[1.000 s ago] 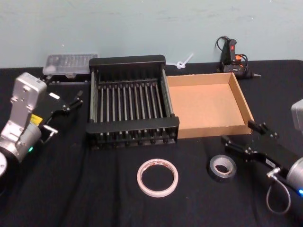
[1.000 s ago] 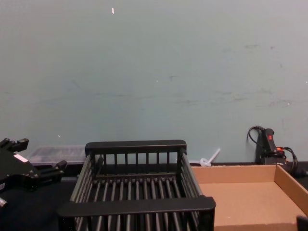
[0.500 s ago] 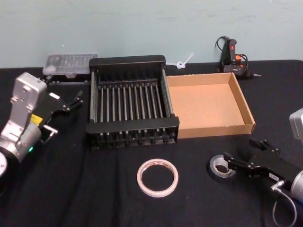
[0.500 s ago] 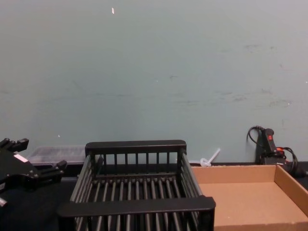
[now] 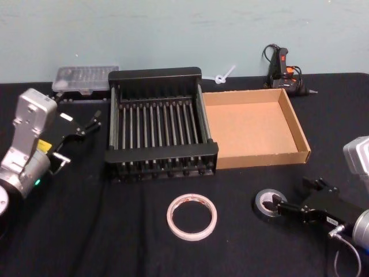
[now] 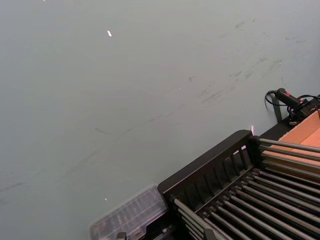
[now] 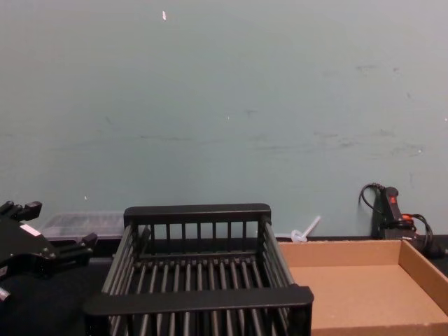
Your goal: Pick up the white tape and place it into the black box , Pick up the silver tape and place it into the brown box.
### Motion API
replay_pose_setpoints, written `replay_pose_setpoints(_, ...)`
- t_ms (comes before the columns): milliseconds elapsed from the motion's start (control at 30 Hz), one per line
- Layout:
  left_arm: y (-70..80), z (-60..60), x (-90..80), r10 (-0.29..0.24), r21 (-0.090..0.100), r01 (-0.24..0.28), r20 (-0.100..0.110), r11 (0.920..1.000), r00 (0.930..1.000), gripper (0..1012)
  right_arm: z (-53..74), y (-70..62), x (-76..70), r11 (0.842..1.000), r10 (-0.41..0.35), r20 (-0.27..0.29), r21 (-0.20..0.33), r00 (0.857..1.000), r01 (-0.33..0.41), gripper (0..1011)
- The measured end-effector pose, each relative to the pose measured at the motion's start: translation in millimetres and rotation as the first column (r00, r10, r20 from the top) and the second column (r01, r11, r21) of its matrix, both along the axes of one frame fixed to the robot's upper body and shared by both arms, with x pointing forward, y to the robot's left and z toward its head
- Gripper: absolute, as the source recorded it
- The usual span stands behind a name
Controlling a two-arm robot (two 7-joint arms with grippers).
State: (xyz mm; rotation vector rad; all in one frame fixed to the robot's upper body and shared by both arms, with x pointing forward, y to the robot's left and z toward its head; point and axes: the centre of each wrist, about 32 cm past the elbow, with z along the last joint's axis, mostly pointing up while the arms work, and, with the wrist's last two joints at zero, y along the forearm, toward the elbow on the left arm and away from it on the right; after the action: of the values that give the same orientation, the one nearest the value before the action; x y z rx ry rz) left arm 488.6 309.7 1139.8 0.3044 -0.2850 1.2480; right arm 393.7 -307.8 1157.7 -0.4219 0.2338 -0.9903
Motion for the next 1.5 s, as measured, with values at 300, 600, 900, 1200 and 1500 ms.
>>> replay_pose_setpoints(300, 0.0, 0.0, 0.0, 0.0, 0.0, 0.0, 0.0, 1.0, 1.0, 1001, -3.1, 1.8, 8.5, 1.0, 0.013, -0.002, -0.025, 1.0, -0.014, 1002)
replay_pose_setpoints(600, 0.0, 0.0, 0.0, 0.0, 0.0, 0.0, 0.0, 1.0, 1.0, 1001, -5.0, 3.7, 13.7, 0.999, 0.019, -0.009, -0.042, 1.0, -0.02, 1002)
replay_pose_setpoints(900, 0.0, 0.0, 0.0, 0.0, 0.0, 0.0, 0.0, 1.0, 1.0, 1001, -6.6, 7.2, 18.0, 0.998, 0.024, -0.009, -0.051, 1.0, -0.024, 1002)
replay_pose_setpoints(1200, 0.0, 0.0, 0.0, 0.0, 0.0, 0.0, 0.0, 1.0, 1.0, 1001, -8.1, 9.5, 21.1, 0.998, 0.027, -0.013, -0.064, 1.0, -0.028, 1002)
replay_pose_setpoints(1500, 0.0, 0.0, 0.0, 0.0, 0.0, 0.0, 0.0, 1.0, 1.0, 1001, -9.0, 10.8, 22.1, 0.997, 0.023, -0.013, -0.075, 1.0, -0.024, 1003)
